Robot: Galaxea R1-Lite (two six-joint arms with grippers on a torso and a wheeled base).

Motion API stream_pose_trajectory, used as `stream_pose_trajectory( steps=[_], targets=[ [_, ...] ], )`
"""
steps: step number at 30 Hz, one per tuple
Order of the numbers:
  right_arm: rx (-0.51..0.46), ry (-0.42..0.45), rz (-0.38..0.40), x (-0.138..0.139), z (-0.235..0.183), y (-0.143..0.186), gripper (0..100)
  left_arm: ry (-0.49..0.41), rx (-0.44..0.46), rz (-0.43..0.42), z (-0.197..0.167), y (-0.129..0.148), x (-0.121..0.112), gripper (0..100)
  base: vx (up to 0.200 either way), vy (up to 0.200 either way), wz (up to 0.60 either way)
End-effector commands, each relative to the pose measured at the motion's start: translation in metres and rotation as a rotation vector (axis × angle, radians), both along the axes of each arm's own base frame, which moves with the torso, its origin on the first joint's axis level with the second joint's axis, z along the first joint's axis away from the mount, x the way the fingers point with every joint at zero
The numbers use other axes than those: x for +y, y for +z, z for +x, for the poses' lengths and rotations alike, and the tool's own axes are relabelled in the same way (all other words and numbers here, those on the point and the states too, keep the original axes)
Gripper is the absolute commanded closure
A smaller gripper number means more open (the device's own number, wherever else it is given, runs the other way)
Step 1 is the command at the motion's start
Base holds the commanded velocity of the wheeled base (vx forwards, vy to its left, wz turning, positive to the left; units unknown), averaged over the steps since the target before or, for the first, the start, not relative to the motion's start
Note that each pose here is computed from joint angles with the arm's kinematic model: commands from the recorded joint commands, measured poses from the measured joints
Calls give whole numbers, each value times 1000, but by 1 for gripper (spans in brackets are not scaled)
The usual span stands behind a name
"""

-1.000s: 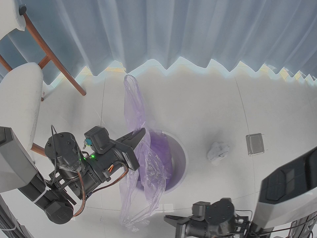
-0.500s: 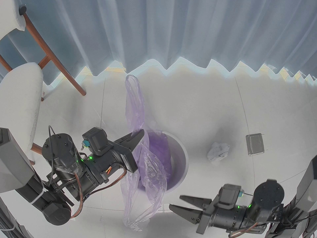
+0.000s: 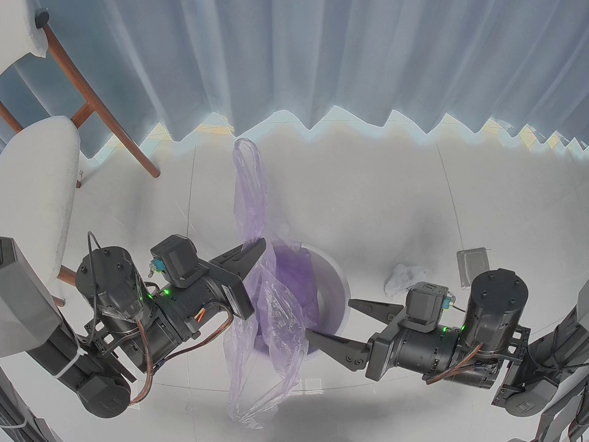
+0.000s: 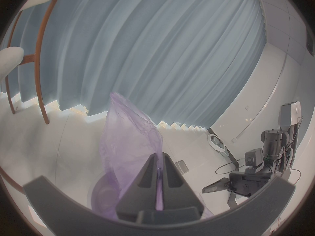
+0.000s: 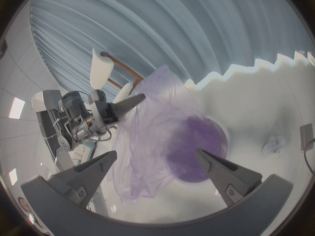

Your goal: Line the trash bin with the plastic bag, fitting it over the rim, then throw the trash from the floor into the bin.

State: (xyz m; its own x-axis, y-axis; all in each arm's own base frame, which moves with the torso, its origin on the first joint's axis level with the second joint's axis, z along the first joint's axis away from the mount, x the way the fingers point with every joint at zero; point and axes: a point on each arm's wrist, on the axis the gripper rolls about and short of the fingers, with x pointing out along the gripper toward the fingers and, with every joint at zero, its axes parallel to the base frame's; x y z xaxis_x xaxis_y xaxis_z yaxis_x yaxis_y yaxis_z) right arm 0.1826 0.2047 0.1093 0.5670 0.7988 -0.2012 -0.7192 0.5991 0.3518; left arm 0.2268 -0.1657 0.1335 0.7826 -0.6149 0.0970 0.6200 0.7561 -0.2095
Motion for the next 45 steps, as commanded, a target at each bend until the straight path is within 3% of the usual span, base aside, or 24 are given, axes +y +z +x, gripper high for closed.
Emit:
stream_pose_trajectory(
  steps=[1, 8, 25, 26, 43, 44, 45],
  targets=[
    [-65, -1, 42, 7, 10, -7, 0, -6, 5, 7, 0, -2, -2, 100, 0, 0, 0],
    [-69, 67, 40, 35, 6, -47, 0, -40, 4, 8, -7, -2, -9, 100, 0, 0, 0],
    [-30, 80, 6, 38, 4, -61, 0, -73, -2, 3, -14, 0, -16, 100, 0, 0, 0],
    [-30, 80, 6, 38, 4, -61, 100, -73, -2, 3, -14, 0, -16, 100, 0, 0, 0],
    [-92, 23, 56, 33, 5, -38, 100, -87, 1, -7, -14, 1, -17, 100, 0, 0, 0],
    [-93, 17, 53, 33, 5, -39, 100, -84, -3, -12, -13, 2, -17, 0, 0, 0, 0],
    [-96, 11, 53, 33, 5, -38, 100, -72, -8, -20, -11, 4, -16, 0, 0, 0, 0]
  ],
)
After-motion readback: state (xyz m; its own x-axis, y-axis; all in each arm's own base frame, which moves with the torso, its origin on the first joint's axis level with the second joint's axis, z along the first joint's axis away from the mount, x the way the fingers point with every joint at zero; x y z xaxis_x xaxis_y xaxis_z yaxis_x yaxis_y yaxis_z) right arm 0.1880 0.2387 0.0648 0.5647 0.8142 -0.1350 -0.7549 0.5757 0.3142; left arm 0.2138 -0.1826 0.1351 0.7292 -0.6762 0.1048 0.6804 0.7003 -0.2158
